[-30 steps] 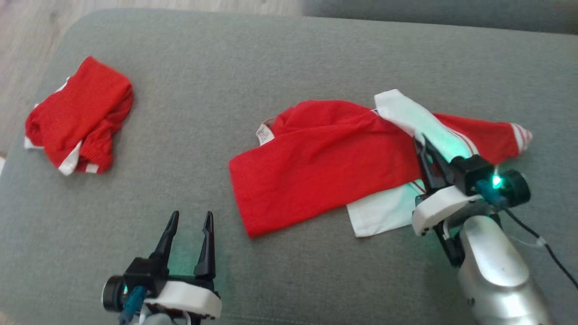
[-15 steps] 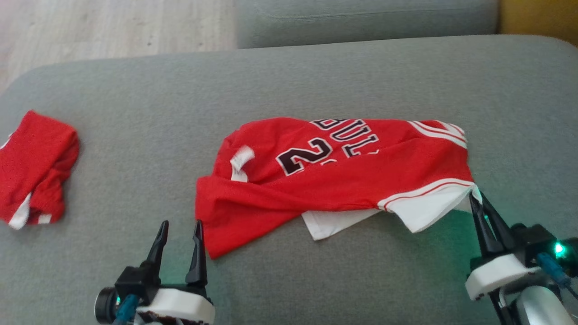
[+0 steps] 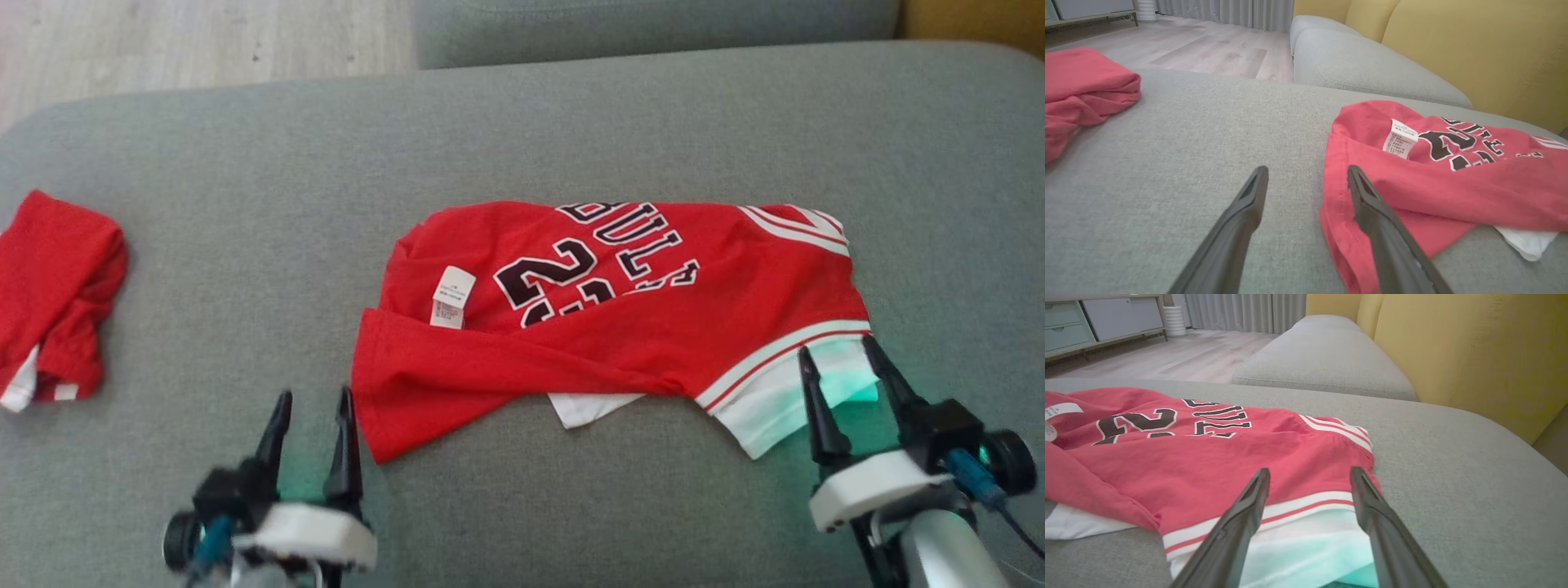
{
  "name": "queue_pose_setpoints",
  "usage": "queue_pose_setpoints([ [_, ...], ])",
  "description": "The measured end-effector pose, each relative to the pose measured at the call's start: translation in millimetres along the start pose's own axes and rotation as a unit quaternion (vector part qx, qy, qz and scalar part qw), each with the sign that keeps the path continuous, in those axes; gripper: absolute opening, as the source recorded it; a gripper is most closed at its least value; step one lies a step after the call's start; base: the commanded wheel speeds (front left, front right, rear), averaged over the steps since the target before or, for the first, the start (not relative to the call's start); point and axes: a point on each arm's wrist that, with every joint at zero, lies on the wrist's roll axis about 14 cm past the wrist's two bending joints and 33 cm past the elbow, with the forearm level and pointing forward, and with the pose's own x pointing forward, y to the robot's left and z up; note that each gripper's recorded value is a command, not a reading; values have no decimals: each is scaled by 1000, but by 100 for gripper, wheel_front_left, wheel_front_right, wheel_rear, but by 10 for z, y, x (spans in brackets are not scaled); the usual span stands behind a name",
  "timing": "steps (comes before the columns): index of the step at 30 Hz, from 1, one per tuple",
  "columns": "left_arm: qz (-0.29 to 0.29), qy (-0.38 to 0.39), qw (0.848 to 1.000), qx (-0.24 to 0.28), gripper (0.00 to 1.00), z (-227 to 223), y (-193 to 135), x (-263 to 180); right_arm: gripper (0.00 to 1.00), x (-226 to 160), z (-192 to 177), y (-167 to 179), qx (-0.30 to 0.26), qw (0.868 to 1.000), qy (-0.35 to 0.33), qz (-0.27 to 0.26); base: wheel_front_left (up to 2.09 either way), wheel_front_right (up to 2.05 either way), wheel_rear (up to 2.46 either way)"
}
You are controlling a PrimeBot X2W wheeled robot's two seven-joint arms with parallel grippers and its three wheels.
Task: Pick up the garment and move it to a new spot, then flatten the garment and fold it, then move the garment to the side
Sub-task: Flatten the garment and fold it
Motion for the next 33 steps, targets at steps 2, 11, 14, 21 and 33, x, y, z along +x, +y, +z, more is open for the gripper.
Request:
queue_pose_setpoints([
  [2,-8,-7,1000,-4,100,69,-25,124,100,34,7,33,2,1000,-1,4,0,0,0],
  [11,-45,13,999,-15,100,129,-180,669,100,128,-17,108,10,1000,4,12,0,0,0],
  [14,-50,54,997,-17,100,-88,-218,707,100,110,-79,85,11,1000,13,8,0,0,0],
  [21,-83,106,991,-23,100,-312,-409,727,100,108,-129,75,12,1000,21,7,0,0,0],
  [33,-95,85,992,-4,51,-161,-375,696,100,133,-160,179,19,999,27,21,0,0,0],
])
